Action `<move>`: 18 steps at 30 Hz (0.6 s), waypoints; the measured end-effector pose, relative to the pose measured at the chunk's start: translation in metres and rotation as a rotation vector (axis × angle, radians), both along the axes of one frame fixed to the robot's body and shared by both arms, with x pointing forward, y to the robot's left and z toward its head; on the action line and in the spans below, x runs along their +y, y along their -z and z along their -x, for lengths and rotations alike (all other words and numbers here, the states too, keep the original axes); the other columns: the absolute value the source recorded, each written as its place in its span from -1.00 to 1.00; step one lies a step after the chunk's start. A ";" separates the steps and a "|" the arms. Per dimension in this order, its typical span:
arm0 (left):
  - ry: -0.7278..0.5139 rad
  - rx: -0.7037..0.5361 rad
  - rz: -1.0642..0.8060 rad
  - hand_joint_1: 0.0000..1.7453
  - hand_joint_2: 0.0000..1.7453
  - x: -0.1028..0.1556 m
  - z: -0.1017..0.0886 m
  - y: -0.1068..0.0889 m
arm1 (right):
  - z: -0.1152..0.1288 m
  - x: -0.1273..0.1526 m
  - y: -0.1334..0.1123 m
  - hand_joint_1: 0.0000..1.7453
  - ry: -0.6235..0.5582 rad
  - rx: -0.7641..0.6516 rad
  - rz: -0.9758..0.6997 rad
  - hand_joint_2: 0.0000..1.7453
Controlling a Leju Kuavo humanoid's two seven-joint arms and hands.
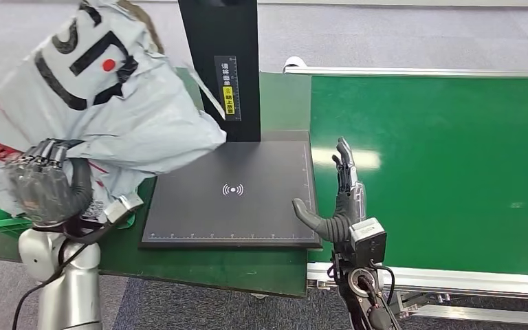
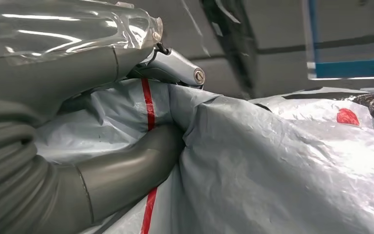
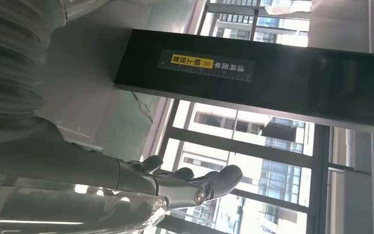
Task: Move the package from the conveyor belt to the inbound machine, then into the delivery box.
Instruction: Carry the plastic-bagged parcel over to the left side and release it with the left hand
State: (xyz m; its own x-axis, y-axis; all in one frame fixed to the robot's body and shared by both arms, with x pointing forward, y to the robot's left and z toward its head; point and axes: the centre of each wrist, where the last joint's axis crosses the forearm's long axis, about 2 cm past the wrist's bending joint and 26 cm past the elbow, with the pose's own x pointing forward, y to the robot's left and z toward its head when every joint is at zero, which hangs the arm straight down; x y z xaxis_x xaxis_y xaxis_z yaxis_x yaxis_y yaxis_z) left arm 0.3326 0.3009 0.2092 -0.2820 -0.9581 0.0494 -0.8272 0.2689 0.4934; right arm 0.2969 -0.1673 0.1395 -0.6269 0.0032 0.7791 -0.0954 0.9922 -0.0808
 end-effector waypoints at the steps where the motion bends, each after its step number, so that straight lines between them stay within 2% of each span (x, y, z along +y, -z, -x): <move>1: -0.032 0.003 0.006 1.00 1.00 0.008 0.000 0.000 | 0.000 0.000 0.000 -1.00 0.001 0.000 0.001 1.00; 8: -0.151 0.032 0.053 1.00 1.00 0.031 0.000 0.003 | 0.001 -0.001 0.001 -1.00 0.002 0.001 0.005 1.00; 15: -0.373 0.225 0.247 1.00 1.00 0.054 -0.017 0.020 | 0.002 -0.004 0.003 -1.00 0.007 0.009 0.016 1.00; 18: -0.454 0.356 0.279 1.00 1.00 0.059 -0.030 0.034 | 0.002 -0.004 0.003 -1.00 0.006 0.014 0.027 1.00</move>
State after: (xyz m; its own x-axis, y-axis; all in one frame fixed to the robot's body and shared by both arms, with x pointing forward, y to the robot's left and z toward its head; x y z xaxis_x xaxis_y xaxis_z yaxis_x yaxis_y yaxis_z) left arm 0.3624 0.3603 0.1756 0.2288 -0.9160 0.3296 -0.6869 0.0880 0.7214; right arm 0.2946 -0.1713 0.1369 -0.6159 0.0276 0.7873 -0.0908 0.9902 -0.1058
